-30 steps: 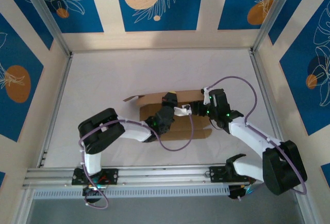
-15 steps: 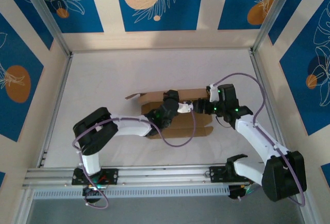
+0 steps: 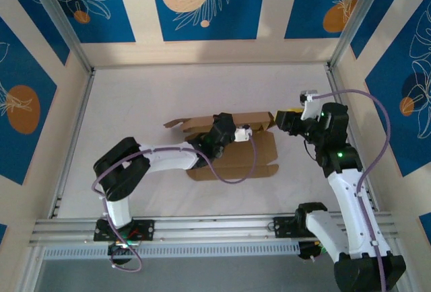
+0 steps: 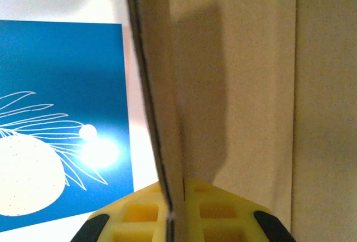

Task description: Fold the paper box

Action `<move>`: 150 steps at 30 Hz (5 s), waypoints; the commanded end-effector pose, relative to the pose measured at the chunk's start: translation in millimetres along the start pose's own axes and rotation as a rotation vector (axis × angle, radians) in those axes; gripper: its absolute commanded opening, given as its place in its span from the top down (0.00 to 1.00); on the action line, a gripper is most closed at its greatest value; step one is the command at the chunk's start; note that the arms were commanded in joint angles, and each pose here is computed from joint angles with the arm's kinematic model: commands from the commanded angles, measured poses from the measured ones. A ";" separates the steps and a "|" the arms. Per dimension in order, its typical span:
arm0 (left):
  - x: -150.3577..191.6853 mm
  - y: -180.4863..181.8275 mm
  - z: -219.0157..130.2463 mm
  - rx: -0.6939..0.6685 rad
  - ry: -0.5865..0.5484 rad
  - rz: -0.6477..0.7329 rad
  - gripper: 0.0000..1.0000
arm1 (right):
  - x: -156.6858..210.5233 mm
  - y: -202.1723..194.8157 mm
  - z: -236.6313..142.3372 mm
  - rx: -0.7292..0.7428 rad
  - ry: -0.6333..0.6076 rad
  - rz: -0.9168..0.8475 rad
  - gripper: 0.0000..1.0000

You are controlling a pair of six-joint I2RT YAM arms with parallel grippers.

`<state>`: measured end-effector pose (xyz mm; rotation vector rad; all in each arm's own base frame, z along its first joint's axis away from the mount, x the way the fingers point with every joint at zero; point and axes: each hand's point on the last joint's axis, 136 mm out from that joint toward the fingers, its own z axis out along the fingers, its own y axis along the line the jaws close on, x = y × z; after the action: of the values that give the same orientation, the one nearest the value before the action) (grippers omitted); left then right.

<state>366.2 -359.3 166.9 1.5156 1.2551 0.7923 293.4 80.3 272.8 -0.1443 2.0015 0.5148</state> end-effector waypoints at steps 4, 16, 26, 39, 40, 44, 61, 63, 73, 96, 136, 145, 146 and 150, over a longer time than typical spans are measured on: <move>10.8 -43.4 9.1 0.149 0.005 0.074 1.00 | 51.3 -49.4 45.7 0.115 0.152 -0.331 0.42; 10.2 -39.2 18.2 0.106 0.012 0.055 1.00 | 36.2 -51.8 53.2 0.019 0.129 -0.233 0.31; 11.0 -36.1 19.7 0.106 0.022 0.029 1.00 | 31.1 -45.5 80.9 -0.097 0.206 -0.004 0.36; 13.7 -19.3 31.7 0.072 0.039 0.007 1.00 | 36.1 -75.7 80.3 0.024 0.188 -0.071 0.52; 14.3 -18.2 32.4 0.074 0.040 0.008 1.00 | 38.0 -77.2 81.7 0.023 0.206 -0.105 0.53; 16.4 -16.8 34.7 0.090 0.039 0.006 1.00 | 51.6 -71.4 85.8 -0.036 0.224 -0.292 0.50; 20.6 -20.0 33.5 0.228 0.013 -0.001 1.00 | 92.2 -33.8 117.3 -0.318 0.303 -0.511 0.38; 19.6 -19.2 30.7 0.248 0.011 -0.001 1.00 | 91.3 -34.0 119.7 -0.314 0.297 -0.516 0.39; 19.9 -20.2 48.0 0.177 0.052 0.028 1.00 | 93.4 -28.8 126.0 -0.326 0.300 -0.527 0.42; 0.8 -34.3 38.1 -0.150 0.046 0.120 1.00 | 110.7 -54.2 152.8 -0.097 0.345 -0.615 0.44; -4.5 -23.0 27.6 -0.072 0.054 0.017 1.00 | 120.2 -92.5 188.0 0.326 0.433 -0.567 0.76; -9.2 -19.0 23.4 -0.073 0.060 0.005 1.00 | 105.3 -104.4 193.8 0.512 0.447 -0.454 0.88; -10.1 -17.9 23.3 -0.075 0.060 0.003 1.00 | 104.8 -104.3 194.8 0.534 0.449 -0.458 0.88; -16.2 -16.3 21.4 -0.074 0.054 0.003 1.00 | 100.6 -106.2 194.5 0.630 0.444 -0.456 0.88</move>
<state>406.5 -338.0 161.8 1.2925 1.3431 1.0369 439.9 120.7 93.9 -0.4688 2.2940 -0.1766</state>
